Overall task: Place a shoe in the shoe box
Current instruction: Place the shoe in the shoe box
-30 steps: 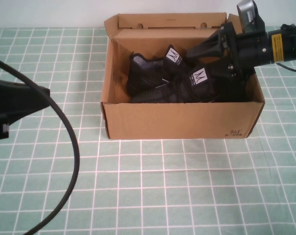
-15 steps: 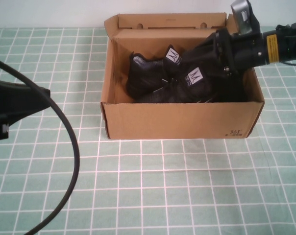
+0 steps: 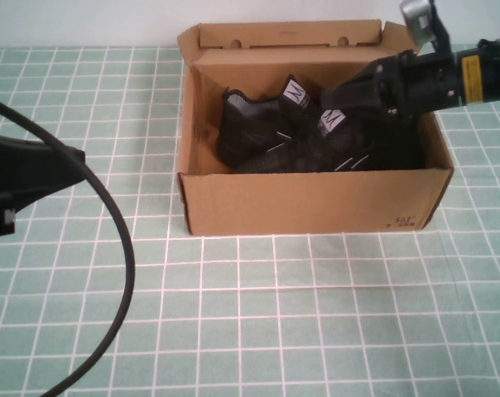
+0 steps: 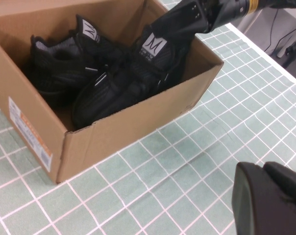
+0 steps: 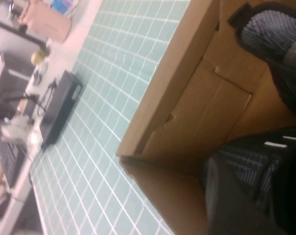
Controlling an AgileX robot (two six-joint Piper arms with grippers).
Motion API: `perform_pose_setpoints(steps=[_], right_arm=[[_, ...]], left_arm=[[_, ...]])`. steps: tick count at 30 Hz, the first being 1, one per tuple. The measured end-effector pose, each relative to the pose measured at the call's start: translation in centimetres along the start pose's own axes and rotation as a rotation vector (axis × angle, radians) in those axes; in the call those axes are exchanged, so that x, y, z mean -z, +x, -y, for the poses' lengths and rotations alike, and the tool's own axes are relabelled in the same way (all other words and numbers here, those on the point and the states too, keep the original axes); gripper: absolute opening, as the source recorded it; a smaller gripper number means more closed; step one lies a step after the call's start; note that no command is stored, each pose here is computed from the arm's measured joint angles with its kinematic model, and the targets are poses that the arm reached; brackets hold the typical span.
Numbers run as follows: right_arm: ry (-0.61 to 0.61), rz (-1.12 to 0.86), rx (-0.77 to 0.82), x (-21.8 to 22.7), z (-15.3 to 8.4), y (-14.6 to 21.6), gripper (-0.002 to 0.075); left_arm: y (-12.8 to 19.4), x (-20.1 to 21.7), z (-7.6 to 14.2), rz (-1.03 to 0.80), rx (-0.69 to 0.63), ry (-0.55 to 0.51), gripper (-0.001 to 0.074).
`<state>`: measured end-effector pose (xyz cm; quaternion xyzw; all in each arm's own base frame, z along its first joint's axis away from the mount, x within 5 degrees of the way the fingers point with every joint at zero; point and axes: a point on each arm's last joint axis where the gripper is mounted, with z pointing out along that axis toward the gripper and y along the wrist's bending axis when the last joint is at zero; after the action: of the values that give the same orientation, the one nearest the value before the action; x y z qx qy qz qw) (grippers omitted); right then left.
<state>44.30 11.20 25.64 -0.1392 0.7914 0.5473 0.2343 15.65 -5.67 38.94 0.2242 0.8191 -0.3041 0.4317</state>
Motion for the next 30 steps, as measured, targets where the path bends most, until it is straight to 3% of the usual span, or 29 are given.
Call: perform_pose_setpoints(steps=[5, 11, 18, 24, 30], right_arm=[[0.005, 0.019, -0.073, 0.8, -0.5, -0.4, 0.019], [-0.001, 0.034, -0.105, 1.3, -2.5, -0.8, 0.0181], [-0.018, -0.003, -0.13, -0.6, -3.1, -0.2, 0.0181], [-0.006, -0.011, 0.059, -4.0, -4.7, 0.5, 0.0181], [0.057, 0.046, 0.448, -5.2, -6.3, 0.2, 0.0179]], left_arm=[[0.0, 0.0, 0.0, 0.001, 0.0, -0.001, -0.0004], [0.0, 0.0, 0.0, 0.001, 0.0, -0.001, -0.0004], [0.0, 0.0, 0.0, 0.003, 0.003, 0.0, -0.0004], [0.0, 0.0, 0.0, 0.004, 0.005, 0.005, -0.0004], [0.0, 0.0, 0.1, 0.001, 0.005, 0.008, -0.0004]])
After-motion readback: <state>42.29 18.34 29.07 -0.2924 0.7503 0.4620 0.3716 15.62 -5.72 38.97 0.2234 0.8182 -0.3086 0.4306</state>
